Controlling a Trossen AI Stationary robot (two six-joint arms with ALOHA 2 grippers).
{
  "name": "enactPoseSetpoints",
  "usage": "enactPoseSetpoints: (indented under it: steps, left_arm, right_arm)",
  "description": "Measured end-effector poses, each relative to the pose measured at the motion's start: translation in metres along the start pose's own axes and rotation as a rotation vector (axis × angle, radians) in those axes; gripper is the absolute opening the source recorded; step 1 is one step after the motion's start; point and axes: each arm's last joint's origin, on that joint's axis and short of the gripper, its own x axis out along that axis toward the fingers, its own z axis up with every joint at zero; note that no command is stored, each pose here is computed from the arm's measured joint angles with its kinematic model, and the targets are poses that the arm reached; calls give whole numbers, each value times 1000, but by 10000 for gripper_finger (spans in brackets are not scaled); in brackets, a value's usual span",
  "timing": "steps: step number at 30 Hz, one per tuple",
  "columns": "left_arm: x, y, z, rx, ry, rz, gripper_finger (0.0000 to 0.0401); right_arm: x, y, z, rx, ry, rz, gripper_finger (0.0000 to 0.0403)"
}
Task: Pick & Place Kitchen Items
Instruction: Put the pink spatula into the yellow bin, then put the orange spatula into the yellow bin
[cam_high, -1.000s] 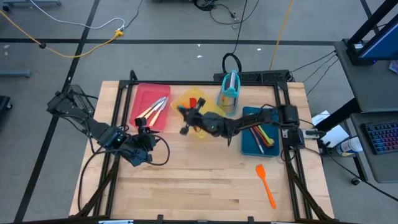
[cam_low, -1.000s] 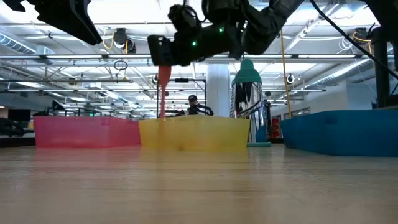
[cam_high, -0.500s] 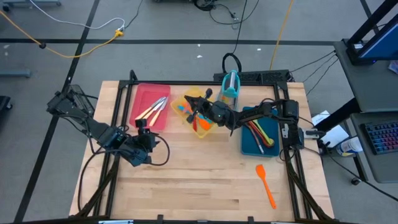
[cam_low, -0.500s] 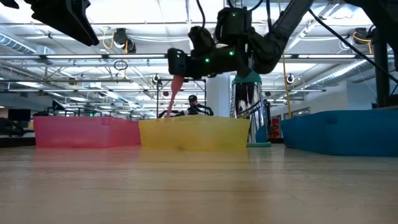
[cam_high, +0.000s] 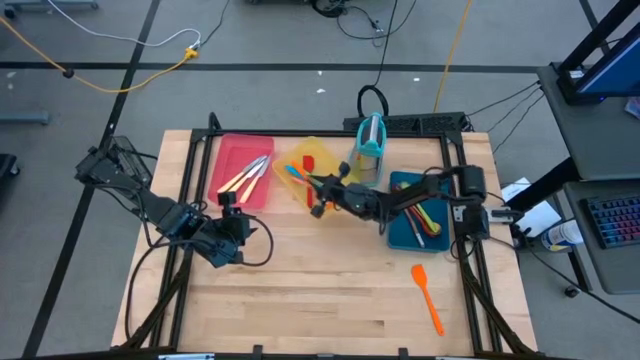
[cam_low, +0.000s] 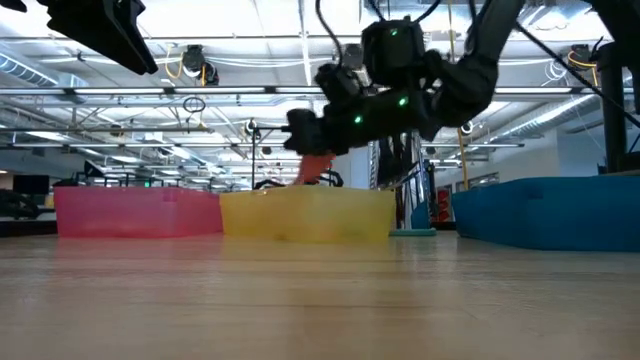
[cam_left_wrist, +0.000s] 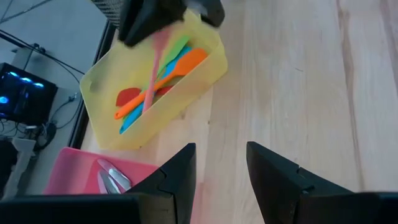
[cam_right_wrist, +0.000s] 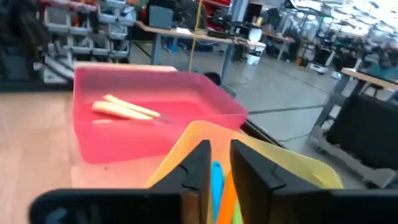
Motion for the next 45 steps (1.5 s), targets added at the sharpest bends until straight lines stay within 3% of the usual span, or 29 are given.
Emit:
enactPoseSetpoints:
  steps: [9, 15, 24, 28, 33, 41, 45]
  left_arm:
    - [0, 0, 0, -19, 0, 0, 145]
    - [0, 0, 0, -51, -2, -1, 145]
    - [0, 0, 1, -85, -10, -1, 145]
    - [0, -2, 5, -134, -42, -17, 145]
    - [0, -2, 6, -133, -51, -20, 145]
    - [0, -3, 10, -138, -81, -31, 145]
    - [0, -3, 9, -115, -80, -29, 145]
  right_arm:
    - [-40, -19, 5, 64, 67, 12, 145]
    - [-74, -18, 17, 71, 36, 76, 165]
    - [-138, 46, 39, 111, 3, 447, 161]
    - [-167, 76, 52, 79, 3, 467, 166]
    - [-183, 97, 67, 51, 94, 427, 169]
    - [-191, 102, 54, 238, 393, 468, 169]
    - [-196, 104, 47, 368, 571, 574, 169]
